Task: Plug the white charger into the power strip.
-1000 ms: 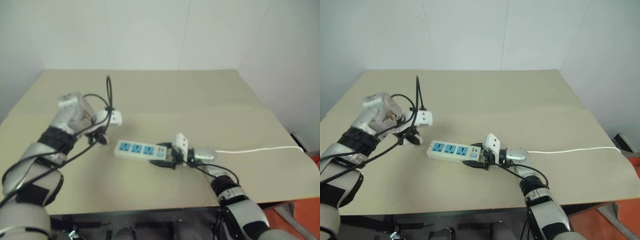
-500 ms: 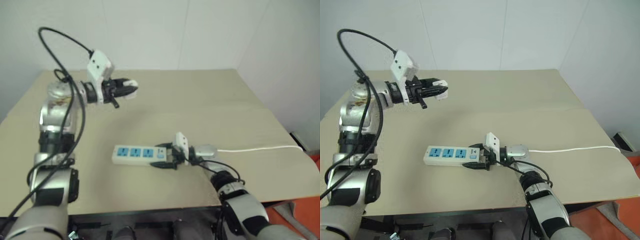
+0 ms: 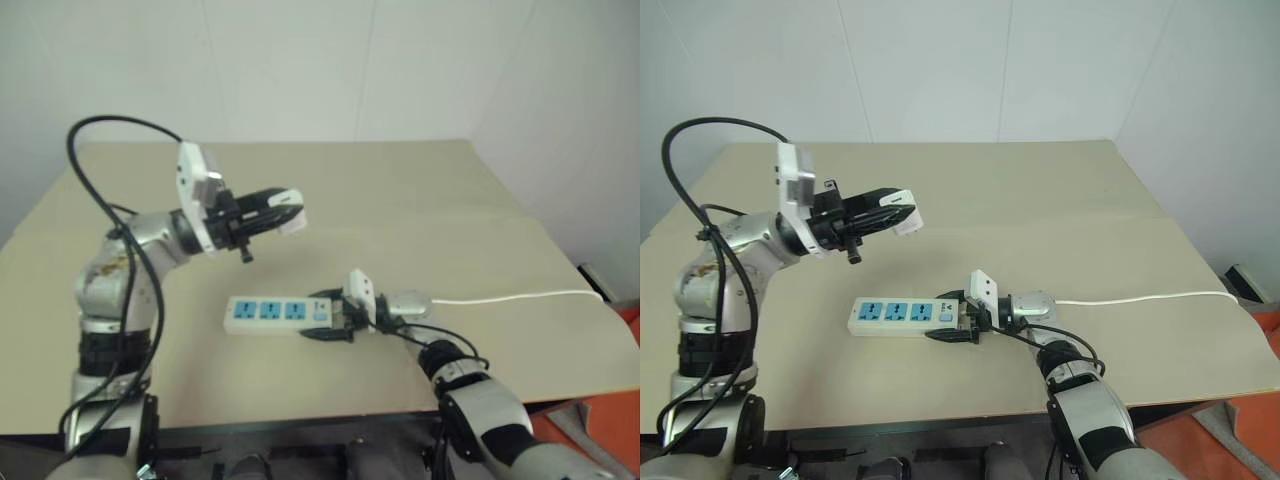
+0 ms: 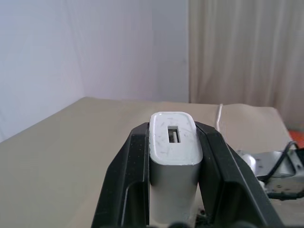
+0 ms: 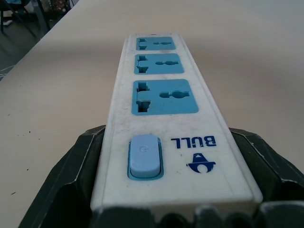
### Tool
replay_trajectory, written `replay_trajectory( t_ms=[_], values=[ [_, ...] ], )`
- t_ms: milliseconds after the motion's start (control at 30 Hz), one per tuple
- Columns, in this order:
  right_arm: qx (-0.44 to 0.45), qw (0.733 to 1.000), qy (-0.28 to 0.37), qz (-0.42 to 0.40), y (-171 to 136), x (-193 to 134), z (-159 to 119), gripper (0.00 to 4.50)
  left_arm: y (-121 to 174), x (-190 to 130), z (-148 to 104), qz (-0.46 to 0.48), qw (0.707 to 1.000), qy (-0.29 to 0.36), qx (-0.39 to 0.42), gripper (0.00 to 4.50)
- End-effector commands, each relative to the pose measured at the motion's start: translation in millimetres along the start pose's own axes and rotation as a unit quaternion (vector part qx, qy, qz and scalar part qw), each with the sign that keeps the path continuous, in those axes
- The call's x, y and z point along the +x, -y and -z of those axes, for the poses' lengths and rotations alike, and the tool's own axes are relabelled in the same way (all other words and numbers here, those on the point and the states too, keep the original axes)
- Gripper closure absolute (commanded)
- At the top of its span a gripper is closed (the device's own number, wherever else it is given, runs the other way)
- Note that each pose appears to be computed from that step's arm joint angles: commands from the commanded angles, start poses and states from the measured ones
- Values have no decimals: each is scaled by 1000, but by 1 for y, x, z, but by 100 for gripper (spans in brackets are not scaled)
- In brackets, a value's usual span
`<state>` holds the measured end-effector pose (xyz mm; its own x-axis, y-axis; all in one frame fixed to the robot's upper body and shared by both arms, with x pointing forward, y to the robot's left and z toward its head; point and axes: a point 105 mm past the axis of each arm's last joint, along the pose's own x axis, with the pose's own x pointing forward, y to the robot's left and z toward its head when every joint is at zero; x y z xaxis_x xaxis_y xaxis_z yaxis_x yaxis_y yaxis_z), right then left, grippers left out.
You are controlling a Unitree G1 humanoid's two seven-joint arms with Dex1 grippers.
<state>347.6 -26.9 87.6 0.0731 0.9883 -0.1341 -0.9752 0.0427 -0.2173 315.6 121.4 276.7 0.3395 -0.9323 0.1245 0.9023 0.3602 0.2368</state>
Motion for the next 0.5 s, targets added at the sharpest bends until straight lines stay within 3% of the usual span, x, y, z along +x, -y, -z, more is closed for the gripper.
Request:
replay_trajectory(
  t_ms=[33,267,500],
  values=[
    [-5,1000,-1,-13,-2,4,-1,107,16,-4,0,53,999,-10,7,349],
    [-5,1000,-3,-17,-3,4,-1,107,37,-22,20,148,989,-12,-29,349],
    [-6,1000,-4,-19,-2,3,-1,107,42,-22,40,178,983,-24,-34,349]
  ],
)
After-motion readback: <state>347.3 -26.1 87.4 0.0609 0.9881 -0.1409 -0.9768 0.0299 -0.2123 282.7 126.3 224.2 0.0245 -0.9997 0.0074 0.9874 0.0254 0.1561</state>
